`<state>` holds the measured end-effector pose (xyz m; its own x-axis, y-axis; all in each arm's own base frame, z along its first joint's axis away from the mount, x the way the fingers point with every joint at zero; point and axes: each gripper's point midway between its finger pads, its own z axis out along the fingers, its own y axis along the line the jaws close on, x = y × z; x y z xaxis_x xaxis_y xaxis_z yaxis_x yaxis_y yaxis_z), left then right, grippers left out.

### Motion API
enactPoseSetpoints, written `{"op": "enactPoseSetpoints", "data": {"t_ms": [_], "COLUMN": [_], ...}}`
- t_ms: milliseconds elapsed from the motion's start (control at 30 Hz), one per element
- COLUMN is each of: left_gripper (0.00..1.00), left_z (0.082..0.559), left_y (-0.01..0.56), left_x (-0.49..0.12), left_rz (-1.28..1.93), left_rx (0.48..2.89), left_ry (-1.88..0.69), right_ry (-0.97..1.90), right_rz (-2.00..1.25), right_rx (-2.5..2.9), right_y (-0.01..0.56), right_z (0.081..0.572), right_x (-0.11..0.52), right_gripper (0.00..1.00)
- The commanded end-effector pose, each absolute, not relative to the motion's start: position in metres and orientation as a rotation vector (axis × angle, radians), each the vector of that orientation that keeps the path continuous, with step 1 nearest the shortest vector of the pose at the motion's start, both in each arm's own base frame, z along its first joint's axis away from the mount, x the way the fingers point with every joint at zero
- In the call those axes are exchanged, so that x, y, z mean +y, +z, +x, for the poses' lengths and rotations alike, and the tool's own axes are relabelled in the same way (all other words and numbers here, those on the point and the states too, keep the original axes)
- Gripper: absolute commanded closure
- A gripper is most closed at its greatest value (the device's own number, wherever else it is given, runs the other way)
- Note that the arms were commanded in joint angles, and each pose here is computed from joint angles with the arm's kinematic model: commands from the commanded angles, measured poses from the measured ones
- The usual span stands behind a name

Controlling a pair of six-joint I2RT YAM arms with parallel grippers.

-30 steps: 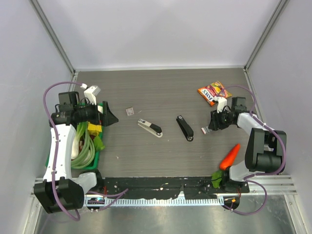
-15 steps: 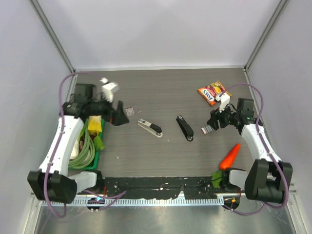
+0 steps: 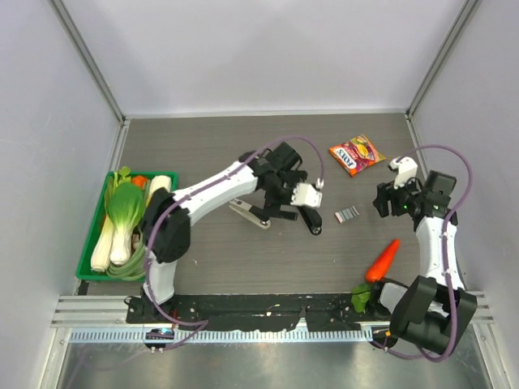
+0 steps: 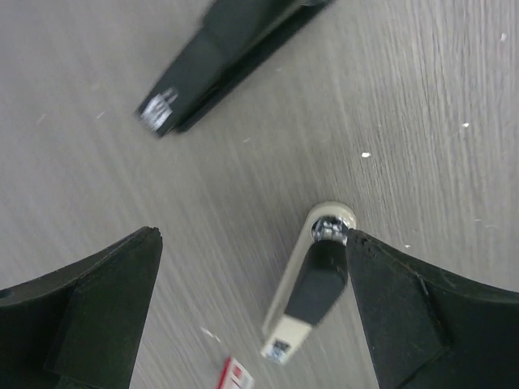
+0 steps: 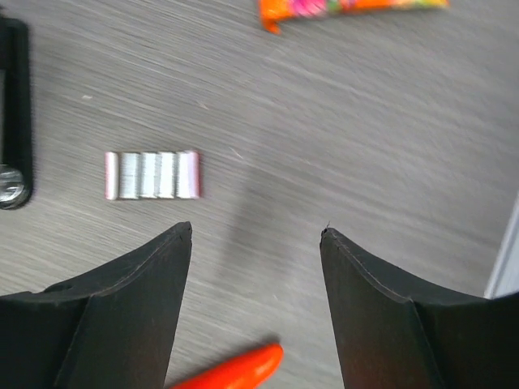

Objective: Load the staples into the stapler
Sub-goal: Open the stapler at the center of the board.

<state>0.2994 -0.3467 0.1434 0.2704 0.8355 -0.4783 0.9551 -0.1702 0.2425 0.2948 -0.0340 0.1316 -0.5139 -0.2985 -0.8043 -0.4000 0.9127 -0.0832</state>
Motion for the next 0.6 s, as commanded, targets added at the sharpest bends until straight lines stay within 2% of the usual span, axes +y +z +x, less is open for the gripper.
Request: {"op": "enactPoseSetpoints", "data": {"t_ms": [0,200,367,567], "left_gripper": [0.0,0.0,0.0,0.03], "left_z": [0.315,0.33,0.314,0.295], "left_y": [0.111,0.112,0.097,0.063], "left_x": [-0.371,-0.418,-0.446,-0.448], "left_rz": [2.371,2.348,2.403,2.524], "left_rx": [1.21,1.129,1.047,1.008], "left_ry": [-0.189,-0.298,-0.392,-0.424], "right_ry": [0.152,0.157,0.128,0.148], "right_rz": [-0.335,-0.249,-0.253,-0.248], "right_rx": [2.135,2.142,2.118,2.121], "right_y": [0.134,0.133,0.136,0.133], "right_z": [0.287,0.274,0.274,0.275], "right_x": [-0.062,-0.08,-0.082,-0.081], "right_gripper": [0.31,0.32,0.32,0.32]}}
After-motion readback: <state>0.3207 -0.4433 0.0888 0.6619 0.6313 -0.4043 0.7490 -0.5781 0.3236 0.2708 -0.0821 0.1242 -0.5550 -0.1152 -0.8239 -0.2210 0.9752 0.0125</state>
